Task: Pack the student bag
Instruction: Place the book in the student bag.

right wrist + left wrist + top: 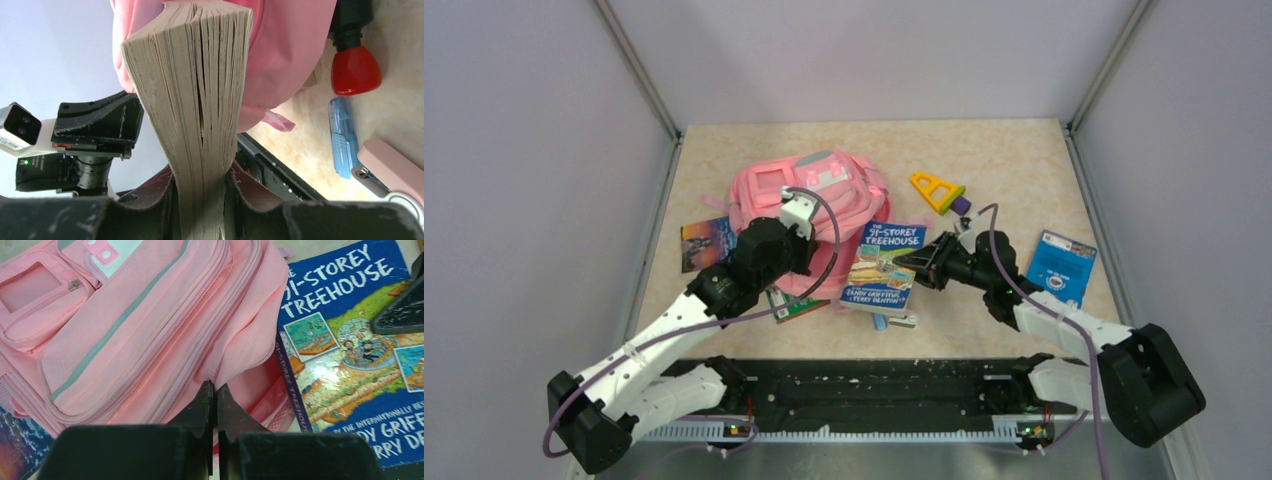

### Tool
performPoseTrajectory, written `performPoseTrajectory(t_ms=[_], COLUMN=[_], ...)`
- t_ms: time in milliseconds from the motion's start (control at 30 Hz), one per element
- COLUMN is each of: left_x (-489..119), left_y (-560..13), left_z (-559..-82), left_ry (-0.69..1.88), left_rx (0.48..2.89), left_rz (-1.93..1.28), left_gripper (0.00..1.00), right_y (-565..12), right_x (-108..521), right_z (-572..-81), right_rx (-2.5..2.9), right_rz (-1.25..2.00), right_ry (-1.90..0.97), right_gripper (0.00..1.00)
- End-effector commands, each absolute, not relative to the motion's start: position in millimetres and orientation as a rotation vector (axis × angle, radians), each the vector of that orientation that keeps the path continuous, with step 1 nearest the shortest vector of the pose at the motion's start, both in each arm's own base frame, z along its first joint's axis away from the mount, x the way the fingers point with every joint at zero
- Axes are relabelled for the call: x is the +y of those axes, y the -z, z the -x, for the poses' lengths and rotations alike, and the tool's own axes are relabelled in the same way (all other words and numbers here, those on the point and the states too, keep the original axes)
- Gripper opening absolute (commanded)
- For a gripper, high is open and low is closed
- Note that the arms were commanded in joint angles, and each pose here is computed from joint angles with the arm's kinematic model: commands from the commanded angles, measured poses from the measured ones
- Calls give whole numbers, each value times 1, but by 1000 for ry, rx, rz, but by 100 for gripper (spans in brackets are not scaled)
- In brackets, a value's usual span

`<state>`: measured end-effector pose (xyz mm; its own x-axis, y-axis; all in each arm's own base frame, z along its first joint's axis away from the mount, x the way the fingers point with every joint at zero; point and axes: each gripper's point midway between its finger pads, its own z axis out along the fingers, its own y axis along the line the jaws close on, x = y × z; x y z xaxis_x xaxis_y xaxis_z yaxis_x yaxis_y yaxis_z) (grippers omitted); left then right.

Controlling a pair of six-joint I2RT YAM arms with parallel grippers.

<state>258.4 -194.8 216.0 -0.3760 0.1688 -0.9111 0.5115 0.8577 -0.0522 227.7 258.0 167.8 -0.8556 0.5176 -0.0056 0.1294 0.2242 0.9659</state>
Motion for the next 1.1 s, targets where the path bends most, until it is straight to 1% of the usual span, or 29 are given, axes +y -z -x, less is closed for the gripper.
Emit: performPoseTrajectory(t_ms=[0,233,333,467,833,1067], left_x=[-212,-216,-216,-217,-222,-228], left_y=[-265,-264,-264,-264,-264,-263], left_z=[-261,-258,-258,-256,-253,-250], left_ry=[539,563,565,573,609,640], left_rx=[1780,1784,1784,1782,1788,1793], left_rz=[-449,-466,-469,-476,-486,-506], left_gripper=[0,0,0,0,0,0], right_y=[-197,-225,-241,-248,-234,-223], right_x=[267,271,275,287,342,358], right_z=[-251,-296,-316,-341,-395,-425], right_rx=[1987,1728,1642,1605,1616,1562], right_rz=[-690,-845,-862,-870,-864,-891], right_ry=[-1776,-1793,-1786,-1747,-1659,-1536], right_gripper=[0,0,0,0,0,0])
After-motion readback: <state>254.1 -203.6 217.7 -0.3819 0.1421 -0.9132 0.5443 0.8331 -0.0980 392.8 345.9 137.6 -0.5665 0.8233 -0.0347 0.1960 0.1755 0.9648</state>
